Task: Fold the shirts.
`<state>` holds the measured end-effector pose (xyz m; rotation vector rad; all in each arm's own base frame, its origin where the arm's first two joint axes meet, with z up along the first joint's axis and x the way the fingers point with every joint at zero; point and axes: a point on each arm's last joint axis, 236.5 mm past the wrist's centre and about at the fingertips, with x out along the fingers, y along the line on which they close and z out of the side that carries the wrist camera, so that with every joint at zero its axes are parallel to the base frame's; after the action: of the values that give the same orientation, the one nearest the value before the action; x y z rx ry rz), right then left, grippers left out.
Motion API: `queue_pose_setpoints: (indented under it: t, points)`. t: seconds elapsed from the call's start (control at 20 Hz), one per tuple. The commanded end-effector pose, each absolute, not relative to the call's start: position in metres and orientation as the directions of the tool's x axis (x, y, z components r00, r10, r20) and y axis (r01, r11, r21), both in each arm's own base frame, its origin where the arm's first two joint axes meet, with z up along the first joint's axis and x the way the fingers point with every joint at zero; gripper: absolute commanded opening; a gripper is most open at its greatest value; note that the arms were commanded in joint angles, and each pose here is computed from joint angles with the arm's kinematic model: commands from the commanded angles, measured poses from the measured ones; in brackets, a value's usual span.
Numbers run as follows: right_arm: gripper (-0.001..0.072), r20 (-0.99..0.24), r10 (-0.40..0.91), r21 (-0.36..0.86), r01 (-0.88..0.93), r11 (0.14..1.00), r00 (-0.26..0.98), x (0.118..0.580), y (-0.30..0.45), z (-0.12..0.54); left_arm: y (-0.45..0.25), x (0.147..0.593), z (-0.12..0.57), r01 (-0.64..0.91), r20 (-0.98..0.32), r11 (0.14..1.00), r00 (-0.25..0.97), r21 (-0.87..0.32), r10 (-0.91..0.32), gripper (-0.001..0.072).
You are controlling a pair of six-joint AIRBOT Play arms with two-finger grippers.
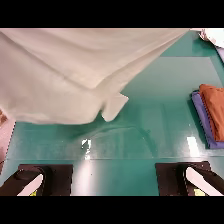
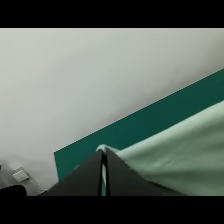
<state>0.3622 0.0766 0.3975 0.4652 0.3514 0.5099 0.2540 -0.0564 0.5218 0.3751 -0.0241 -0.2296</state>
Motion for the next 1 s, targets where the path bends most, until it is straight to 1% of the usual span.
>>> queue_pose_setpoints:
  t: [0.0,0.2,0.25,0.35,0.45,0.55,0.65,0.7,0.8,0.9,0.95]
  points:
    - [0.0014,-0.246,0.587,0.530,-0.400,0.748,0.772,0.340,0.095,0.381,-0.039,0.262,0.520,0.147,-0.024,0.881,0.988,0.450,-0.153,0.0023]
    - [0.0014,-0.264,0.564,0.584,-0.335,0.739,0.782,0.312,0.104,0.349,-0.051,0.279,0.517,0.186,-0.031,0.875,0.981,0.447,-0.193,0.0022]
    - [0.0014,-0.268,0.558,0.599,-0.318,0.735,0.785,0.307,0.105,0.339,-0.059,0.286,0.512,0.220,-0.047,0.872,0.974,0.438,-0.222,0.0022]
    - [0.0014,-0.273,0.562,0.617,-0.306,0.725,0.781,0.299,0.110,0.320,-0.084,0.299,0.501,0.322,-0.083,0.850,0.945,0.418,-0.317,0.0023]
    - [0.0014,-0.282,0.552,0.637,-0.277,0.719,0.785,0.297,0.109,0.298,-0.109,0.323,0.475,0.434,-0.155,0.822,0.901,0.369,-0.406,0.0023]
    - [0.0015,-0.316,0.526,0.652,-0.222,0.725,0.789,0.302,0.103,0.268,-0.130,0.351,0.432,0.537,-0.267,0.794,0.840,0.285,-0.472,0.0023]
    - [0.0015,-0.395,0.483,0.638,-0.144,0.756,0.782,0.309,0.091,0.227,-0.150,0.378,0.384,0.627,-0.378,0.760,0.755,0.173,-0.536,0.0023]
    - [0.0015,-0.434,0.460,0.629,-0.105,0.770,0.775,0.312,0.084,0.206,-0.160,0.389,0.364,0.659,-0.412,0.743,0.713,0.116,-0.568,0.0024]
    - [0.0015,-0.490,0.419,0.616,-0.036,0.787,0.765,0.319,0.073,0.171,-0.184,0.409,0.331,0.715,-0.445,0.698,0.620,-0.017,-0.646,0.0023]
    - [0.0016,-0.542,0.397,0.615,0.028,0.788,0.741,0.327,0.065,0.135,-0.207,0.427,0.307,0.750,-0.437,0.646,0.536,-0.146,-0.722,0.0024]
    - [0.0016,-0.576,0.387,0.607,0.059,0.792,0.720,0.330,0.061,0.118,-0.219,0.436,0.294,0.763,-0.438,0.622,0.506,-0.174,-0.743,0.0023]
